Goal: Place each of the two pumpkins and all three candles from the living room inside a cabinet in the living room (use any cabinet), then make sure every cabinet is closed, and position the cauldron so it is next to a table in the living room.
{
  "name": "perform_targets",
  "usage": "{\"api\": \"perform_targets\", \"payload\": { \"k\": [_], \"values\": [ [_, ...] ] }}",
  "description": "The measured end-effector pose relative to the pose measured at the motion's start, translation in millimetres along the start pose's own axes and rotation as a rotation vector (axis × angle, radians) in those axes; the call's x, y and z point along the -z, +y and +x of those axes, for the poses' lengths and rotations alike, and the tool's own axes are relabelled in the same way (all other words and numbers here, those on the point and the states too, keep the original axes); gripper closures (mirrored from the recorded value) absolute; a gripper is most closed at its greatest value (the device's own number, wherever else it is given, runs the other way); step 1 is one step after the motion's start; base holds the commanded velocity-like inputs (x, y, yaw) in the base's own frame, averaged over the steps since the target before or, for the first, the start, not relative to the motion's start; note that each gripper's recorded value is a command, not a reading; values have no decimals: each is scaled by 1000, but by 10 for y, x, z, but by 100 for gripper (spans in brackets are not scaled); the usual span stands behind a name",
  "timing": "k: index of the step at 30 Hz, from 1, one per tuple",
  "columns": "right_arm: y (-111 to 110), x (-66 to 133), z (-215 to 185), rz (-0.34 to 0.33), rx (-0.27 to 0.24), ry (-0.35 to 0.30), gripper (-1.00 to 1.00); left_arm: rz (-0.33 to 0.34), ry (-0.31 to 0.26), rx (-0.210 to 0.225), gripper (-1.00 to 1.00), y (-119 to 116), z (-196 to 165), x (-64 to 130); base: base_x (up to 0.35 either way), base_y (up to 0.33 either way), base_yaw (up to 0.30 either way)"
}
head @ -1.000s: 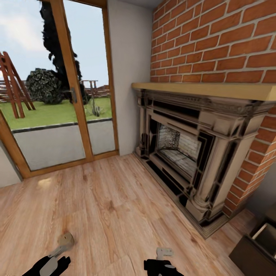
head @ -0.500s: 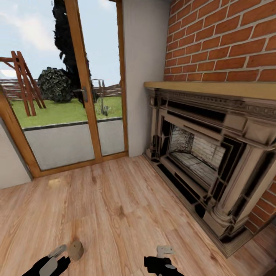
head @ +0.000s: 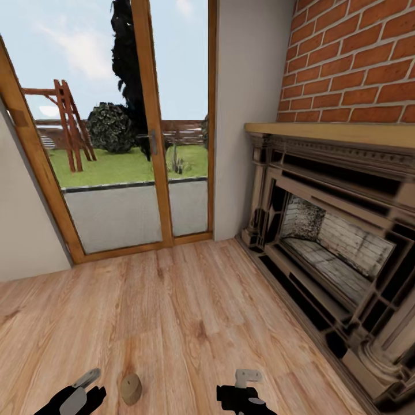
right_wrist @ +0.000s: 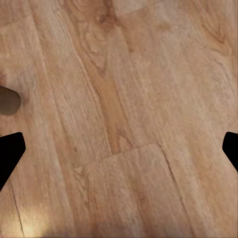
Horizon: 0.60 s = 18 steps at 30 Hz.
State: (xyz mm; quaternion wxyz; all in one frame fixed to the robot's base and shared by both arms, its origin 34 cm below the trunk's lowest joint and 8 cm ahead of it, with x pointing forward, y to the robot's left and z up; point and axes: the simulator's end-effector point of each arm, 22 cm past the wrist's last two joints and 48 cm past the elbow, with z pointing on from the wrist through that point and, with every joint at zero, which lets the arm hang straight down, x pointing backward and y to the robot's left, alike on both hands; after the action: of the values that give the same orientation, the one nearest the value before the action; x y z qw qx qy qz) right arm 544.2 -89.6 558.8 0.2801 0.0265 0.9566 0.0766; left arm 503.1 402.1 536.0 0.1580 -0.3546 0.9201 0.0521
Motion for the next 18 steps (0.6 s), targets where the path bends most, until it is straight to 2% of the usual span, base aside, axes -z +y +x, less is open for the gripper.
{"api": "perform_targets", "payload": {
  "k": [11, 18],
  "values": [
    [26, 0, -3, -15, 0, 0, -100, -3, 1, -15, -100, 1, 17, -2, 307, 59, 5],
    [27, 0, -2, -16, 0, 0, -100, -3, 1, -15, -100, 2, 15, -2, 300, 136, 0]
  ]
}}
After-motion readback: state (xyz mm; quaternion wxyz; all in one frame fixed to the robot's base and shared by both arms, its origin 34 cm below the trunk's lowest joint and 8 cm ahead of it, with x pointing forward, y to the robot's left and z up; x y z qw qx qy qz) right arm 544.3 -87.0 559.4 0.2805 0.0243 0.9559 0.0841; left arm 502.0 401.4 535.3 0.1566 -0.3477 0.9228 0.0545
